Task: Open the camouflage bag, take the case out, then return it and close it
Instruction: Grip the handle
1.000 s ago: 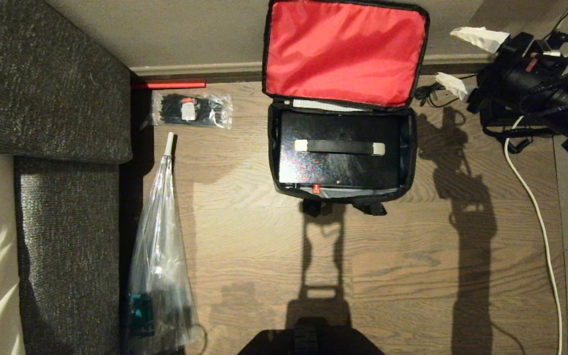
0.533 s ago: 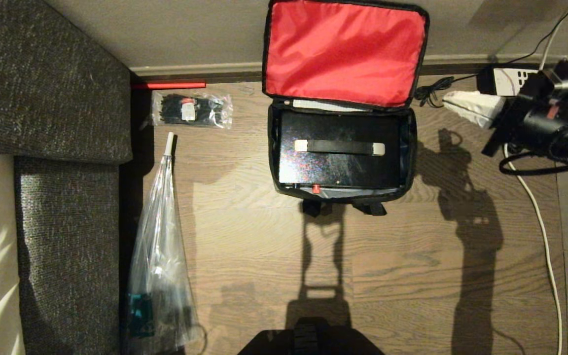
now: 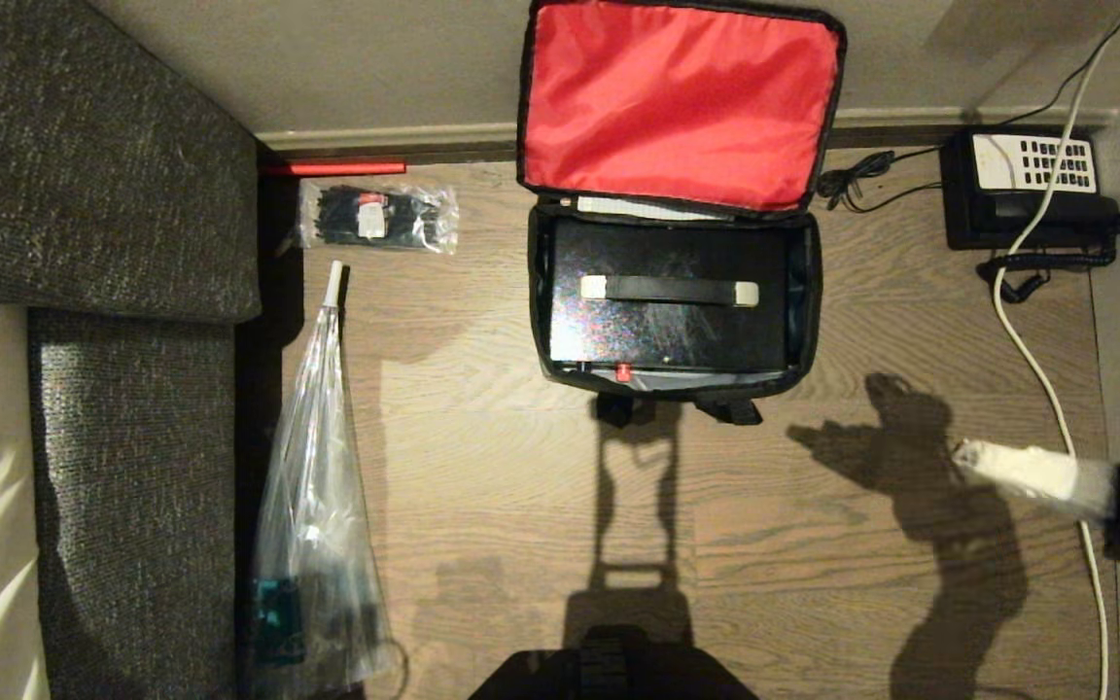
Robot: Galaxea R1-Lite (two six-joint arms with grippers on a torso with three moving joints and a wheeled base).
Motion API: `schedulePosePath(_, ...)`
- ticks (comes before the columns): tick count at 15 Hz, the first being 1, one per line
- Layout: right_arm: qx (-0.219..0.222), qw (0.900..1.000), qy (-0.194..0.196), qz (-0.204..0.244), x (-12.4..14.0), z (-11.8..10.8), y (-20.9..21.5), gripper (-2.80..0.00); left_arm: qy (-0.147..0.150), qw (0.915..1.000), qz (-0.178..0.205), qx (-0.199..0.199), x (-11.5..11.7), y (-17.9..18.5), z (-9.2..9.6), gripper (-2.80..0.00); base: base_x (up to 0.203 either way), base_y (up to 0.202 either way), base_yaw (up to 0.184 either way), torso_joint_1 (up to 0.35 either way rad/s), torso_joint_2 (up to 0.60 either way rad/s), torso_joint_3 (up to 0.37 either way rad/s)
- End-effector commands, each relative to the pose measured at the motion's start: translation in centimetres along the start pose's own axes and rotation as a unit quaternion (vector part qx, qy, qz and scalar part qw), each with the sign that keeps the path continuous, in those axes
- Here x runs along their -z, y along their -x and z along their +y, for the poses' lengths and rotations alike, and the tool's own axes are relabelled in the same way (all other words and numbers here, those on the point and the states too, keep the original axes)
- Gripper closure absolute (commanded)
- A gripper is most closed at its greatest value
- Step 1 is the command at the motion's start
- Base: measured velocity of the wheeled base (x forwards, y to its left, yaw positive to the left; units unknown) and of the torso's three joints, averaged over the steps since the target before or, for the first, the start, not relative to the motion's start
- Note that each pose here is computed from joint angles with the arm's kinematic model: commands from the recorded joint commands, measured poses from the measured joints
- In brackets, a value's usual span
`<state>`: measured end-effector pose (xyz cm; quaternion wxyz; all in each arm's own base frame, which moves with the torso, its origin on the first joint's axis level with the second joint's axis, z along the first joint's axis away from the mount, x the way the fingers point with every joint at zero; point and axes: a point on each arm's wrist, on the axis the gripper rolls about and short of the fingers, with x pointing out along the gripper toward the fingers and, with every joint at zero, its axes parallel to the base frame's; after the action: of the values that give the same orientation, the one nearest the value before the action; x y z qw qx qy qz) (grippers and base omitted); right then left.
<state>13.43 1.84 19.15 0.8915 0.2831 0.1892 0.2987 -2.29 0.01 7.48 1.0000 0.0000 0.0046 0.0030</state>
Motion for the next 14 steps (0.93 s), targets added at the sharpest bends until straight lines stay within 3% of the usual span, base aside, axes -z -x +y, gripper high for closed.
schedulePosePath(1,0.047,0.994,0.097,-0.015,4.5,2.1,5.6,0.0,0.0,1.0,0.0,0.0,0.0,0.0,0.0,0.0,0.0,0.0,0.0,0.0,0.0,0.0)
schedulePosePath(4,0.126,0.975,0.181,-0.028,9.7,2.2,9.7,0.0,0.0,1.0,0.0,0.0,0.0,0.0,0.0,0.0,0.0,0.0,0.0,0.0,0.0,0.0)
schedulePosePath(6,0.203,0.954,0.222,-0.016,13.0,0.5,10.2,0.0,0.0,1.0,0.0,-0.001,0.0,0.0,0.0,0.0,0.0,0.0,0.0,0.0,0.0,0.0)
schedulePosePath(7,0.217,0.948,0.232,-0.029,13.9,-0.2,10.2,0.0,0.0,1.0,0.0,0.0,0.0,0.0,0.0,0.0,0.0,0.0,0.0,0.0,0.0,0.0)
schedulePosePath(12,0.185,0.923,0.294,-0.168,15.0,-0.5,10.7,0.0,0.001,1.0,0.0,-0.001,0.0,0.0,0.0,0.0,0.0,0.0,0.0,0.0,0.0,0.0)
schedulePosePath(13,0.211,0.913,0.296,-0.186,15.1,-0.6,10.8,0.0,0.0,1.0,0.0,0.0,0.0,0.0,0.0,0.0,0.0,0.0,0.0,0.0,0.0,0.0)
schedulePosePath(14,0.271,0.895,0.293,-0.199,15.0,-0.9,10.9,0.0,0.001,1.0,0.0,0.0,0.0,0.0,0.0,0.0,0.0,0.0,0.0,0.0,0.0,0.0)
